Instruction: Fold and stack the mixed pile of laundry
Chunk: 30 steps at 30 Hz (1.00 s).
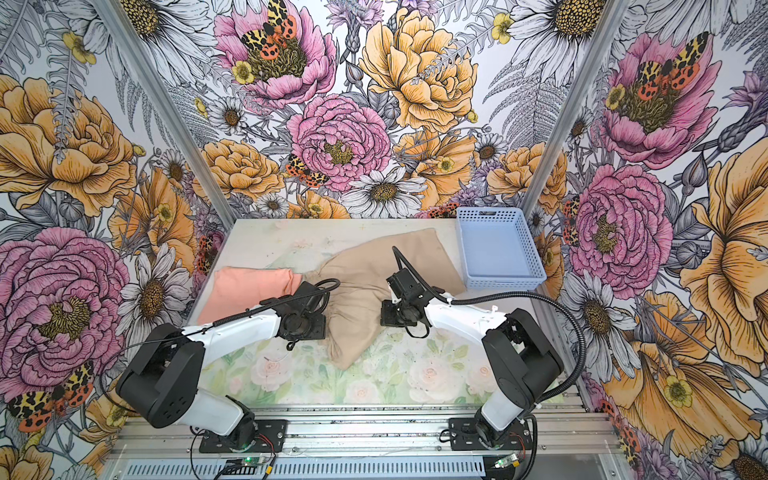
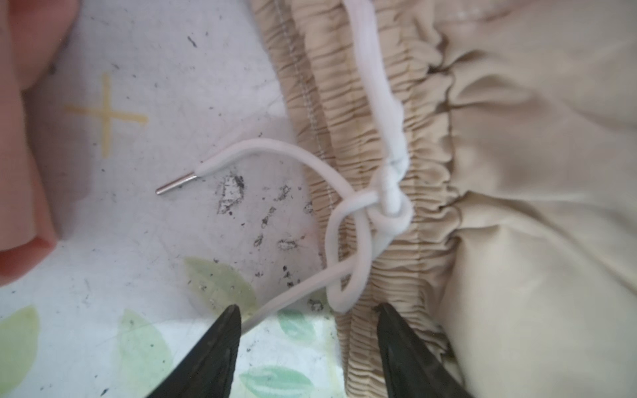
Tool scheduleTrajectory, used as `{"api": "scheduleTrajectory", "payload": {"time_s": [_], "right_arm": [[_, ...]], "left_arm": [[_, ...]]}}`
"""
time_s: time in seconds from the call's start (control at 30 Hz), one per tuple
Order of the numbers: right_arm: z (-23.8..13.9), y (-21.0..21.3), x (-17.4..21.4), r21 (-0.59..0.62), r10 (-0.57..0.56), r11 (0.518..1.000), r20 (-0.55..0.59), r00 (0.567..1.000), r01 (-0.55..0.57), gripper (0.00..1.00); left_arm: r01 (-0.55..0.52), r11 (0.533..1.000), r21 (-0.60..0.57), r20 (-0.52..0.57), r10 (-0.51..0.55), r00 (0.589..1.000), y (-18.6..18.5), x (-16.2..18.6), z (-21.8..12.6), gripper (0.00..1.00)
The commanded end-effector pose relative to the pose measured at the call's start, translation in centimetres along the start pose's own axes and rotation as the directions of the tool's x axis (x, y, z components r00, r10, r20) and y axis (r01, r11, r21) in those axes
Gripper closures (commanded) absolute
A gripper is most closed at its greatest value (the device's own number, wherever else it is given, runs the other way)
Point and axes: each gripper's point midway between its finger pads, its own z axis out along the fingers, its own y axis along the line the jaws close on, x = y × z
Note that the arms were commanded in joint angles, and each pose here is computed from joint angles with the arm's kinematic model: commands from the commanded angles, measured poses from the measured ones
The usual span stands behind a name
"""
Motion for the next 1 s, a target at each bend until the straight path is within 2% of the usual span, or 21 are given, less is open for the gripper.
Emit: {"api": "scheduleTrajectory", "payload": {"time_s": [0.0, 0.17, 0.27, 0.4, 0.53, 0.6, 0.73, 0.87, 0.97], "right_arm": [[-0.6, 0.2, 0.0, -0.024, -0.011, 1.0, -0.001, 1.0, 0.011, 1.0], [-1.0, -0.3, 0.0, -0.018, 0.0, 1.0, 0.006, 1.0, 0.001, 1.0], [-1.1, -0.5, 0.0, -0.018, 0.004, 1.0, 0.007, 1.0, -0.004, 1.0], [-1.2, -0.6, -0.1, -0.018, 0.008, 1.0, 0.009, 1.0, -0.008, 1.0], [-1.4, -0.5, -0.1, -0.023, 0.009, 1.0, 0.011, 1.0, -0.009, 1.0], [-1.5, -0.6, -0.1, -0.023, 0.012, 1.0, 0.011, 1.0, -0.011, 1.0], [-1.7, -0.7, -0.1, -0.027, 0.016, 1.0, 0.011, 1.0, -0.016, 1.0], [-3.2, 0.0, -0.6, -0.038, -0.001, 0.999, 0.026, 1.0, 0.002, 1.0], [-5.3, 0.8, -1.1, -0.039, -0.028, 0.999, 0.039, 0.999, 0.03, 1.0]], "left_arm": [[-0.002, 0.998, 0.061, 0.024, 0.001, 1.0, -1.5, -0.2, -0.2, 0.38], [0.026, 0.984, 0.175, 0.079, -0.04, 0.996, -3.5, -1.0, -1.9, 0.4], [0.025, 0.978, 0.209, 0.06, -0.039, 0.997, -4.1, -0.7, -2.1, 0.38], [0.018, 0.983, 0.18, -0.021, -0.014, 1.0, -3.7, 1.1, 0.1, 0.33], [0.02, 0.994, 0.108, -0.092, -0.01, 0.996, -2.9, 2.8, 2.3, 0.34], [0.018, 0.996, 0.085, -0.1, -0.01, 0.995, -2.7, 3.1, 2.9, 0.41], [0.02, 0.997, 0.079, -0.082, -0.014, 0.997, -3.1, 2.6, 2.7, 0.81], [0.026, 0.995, 0.1, 0.037, -0.03, 0.999, -3.6, -0.6, -1.6, 1.0], [0.013, 0.994, 0.112, 0.144, -0.029, 0.989, -3.7, -3.7, -6.4, 1.0]]}}
